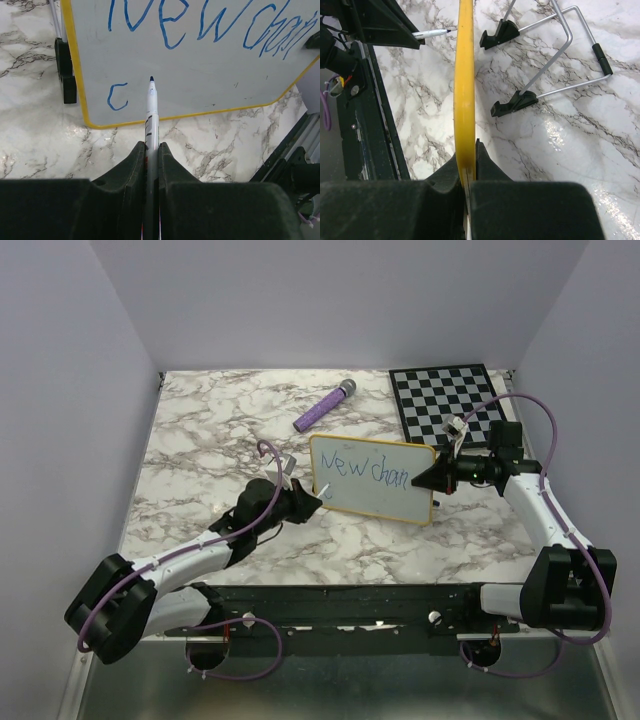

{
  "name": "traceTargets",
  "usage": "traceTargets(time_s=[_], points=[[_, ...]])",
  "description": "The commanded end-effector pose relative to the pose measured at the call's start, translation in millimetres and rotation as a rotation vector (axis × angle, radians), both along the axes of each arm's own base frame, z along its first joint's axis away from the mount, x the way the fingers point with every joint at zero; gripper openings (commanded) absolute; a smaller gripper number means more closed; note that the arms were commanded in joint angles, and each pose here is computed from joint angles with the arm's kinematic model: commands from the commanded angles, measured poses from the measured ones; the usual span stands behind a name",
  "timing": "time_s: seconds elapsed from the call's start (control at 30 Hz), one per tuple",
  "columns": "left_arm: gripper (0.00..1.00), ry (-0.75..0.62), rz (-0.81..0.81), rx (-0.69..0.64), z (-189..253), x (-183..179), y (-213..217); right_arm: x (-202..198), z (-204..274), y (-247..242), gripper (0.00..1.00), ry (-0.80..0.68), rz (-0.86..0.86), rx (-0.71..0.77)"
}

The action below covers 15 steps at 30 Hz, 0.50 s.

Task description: Write a sentence on the whiteboard

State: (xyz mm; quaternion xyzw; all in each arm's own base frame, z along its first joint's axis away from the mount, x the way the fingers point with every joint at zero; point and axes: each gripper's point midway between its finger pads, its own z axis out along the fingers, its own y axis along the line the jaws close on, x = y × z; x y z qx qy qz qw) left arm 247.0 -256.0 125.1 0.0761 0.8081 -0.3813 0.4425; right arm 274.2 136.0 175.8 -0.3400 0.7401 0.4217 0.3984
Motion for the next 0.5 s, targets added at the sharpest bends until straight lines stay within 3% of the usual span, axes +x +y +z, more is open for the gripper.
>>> traceTargets(time_s=[0.0, 0.47], points=[[0.0, -0.023, 0.014, -0.031, 3.6, 4.1, -0.3, -2.4, 6.6, 2.3, 0.01, -0.011, 0.019, 0.012], [0.0, -0.038, 0.011, -0.059, 4.3, 2.7, -0.9, -2.3, 6.0, 2.5, 0.01, -0.008, 0.02, 0.014]])
